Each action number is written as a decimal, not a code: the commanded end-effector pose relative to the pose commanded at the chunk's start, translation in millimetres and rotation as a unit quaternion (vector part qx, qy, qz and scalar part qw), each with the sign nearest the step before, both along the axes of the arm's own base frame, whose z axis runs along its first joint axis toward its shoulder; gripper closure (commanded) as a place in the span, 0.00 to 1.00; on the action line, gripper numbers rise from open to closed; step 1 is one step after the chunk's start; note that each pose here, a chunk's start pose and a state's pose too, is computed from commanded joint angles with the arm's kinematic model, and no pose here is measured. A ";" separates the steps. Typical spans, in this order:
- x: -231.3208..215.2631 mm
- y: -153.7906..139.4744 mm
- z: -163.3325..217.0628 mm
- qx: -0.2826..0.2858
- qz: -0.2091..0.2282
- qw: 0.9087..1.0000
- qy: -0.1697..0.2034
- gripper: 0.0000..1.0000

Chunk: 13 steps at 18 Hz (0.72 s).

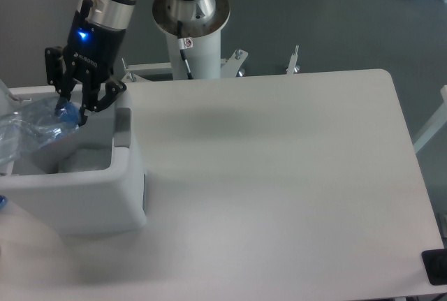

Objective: Place the trash in the trash can

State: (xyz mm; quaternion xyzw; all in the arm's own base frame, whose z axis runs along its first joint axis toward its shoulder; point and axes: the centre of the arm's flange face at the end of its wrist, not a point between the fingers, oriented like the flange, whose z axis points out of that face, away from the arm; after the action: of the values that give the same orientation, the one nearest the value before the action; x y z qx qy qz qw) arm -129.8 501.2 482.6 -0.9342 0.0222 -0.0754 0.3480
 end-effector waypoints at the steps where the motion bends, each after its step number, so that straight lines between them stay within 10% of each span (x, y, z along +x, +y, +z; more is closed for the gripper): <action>1: 1.1 -0.3 -0.1 0.000 -0.001 1.000 0.000 0.49; 5: 1.4 -0.7 0.7 0.001 -0.001 1.000 0.001 0.44; 10: 5.9 -10.3 24.5 0.021 -0.003 1.000 0.021 0.00; 13: -31.7 -33.4 43.0 0.033 0.046 0.998 0.039 0.00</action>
State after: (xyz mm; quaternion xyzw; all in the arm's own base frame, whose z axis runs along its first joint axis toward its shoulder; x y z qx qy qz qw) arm -161.5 467.8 525.6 -0.9246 -0.0050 -0.0215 0.3804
